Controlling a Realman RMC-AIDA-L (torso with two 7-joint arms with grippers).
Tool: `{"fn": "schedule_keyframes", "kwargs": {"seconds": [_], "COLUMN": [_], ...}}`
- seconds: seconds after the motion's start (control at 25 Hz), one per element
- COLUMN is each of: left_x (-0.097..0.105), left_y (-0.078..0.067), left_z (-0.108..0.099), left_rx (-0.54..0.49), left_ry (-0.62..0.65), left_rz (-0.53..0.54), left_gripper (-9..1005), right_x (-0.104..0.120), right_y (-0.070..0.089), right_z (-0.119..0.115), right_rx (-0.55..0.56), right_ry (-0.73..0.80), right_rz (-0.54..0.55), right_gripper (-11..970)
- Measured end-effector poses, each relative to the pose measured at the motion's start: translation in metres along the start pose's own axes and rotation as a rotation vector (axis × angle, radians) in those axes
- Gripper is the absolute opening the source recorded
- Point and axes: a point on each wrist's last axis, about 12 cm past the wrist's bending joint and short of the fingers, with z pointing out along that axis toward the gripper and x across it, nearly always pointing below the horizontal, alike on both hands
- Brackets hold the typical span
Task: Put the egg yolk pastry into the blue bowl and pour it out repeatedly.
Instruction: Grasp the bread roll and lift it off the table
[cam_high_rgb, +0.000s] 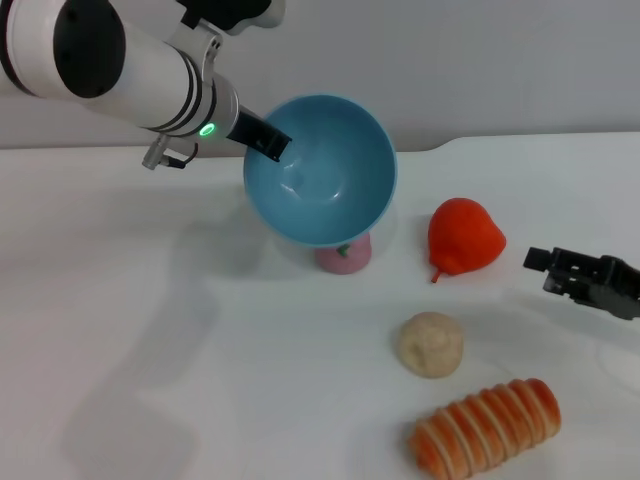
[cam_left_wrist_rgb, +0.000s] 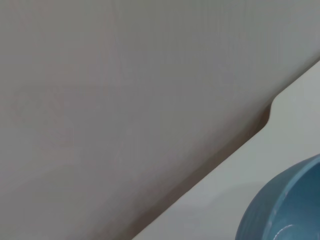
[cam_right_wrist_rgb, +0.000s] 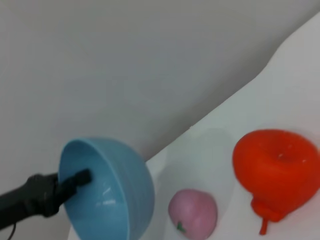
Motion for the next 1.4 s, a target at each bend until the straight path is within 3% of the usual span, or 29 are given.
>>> {"fn": "schedule_keyframes", "kwargs": {"seconds": [0.4,0.6,1.2,1.4], "left_x": [0.000,0.002,0.004,0.003], "left_y": [-0.002,-0.002,-0.002,-0.006], "left_z": [0.000,0.002,0.002,0.002], "left_rx": [0.001,-0.003,0.003,0.009], "left_ry": [-0.009,-0.013,0.006,0.007], "left_rz": [0.003,-0.001,0.002,0.017], "left_gripper": [-1,-1,-1,-1], "right_x": [-0.004,-0.006,-0.007,0.002], "right_y": [0.003,0.006,0.020,0.016], "right_z": [0.009,0.033,0.042,0.045], "right_rx": [0.006,0.059,0.057,0.087], "right_ry": [0.061,0.124,0.269,0.304], "right_rz": [0.067,0.091,0.156,0.183], "right_gripper": [695,694,690,689]}}
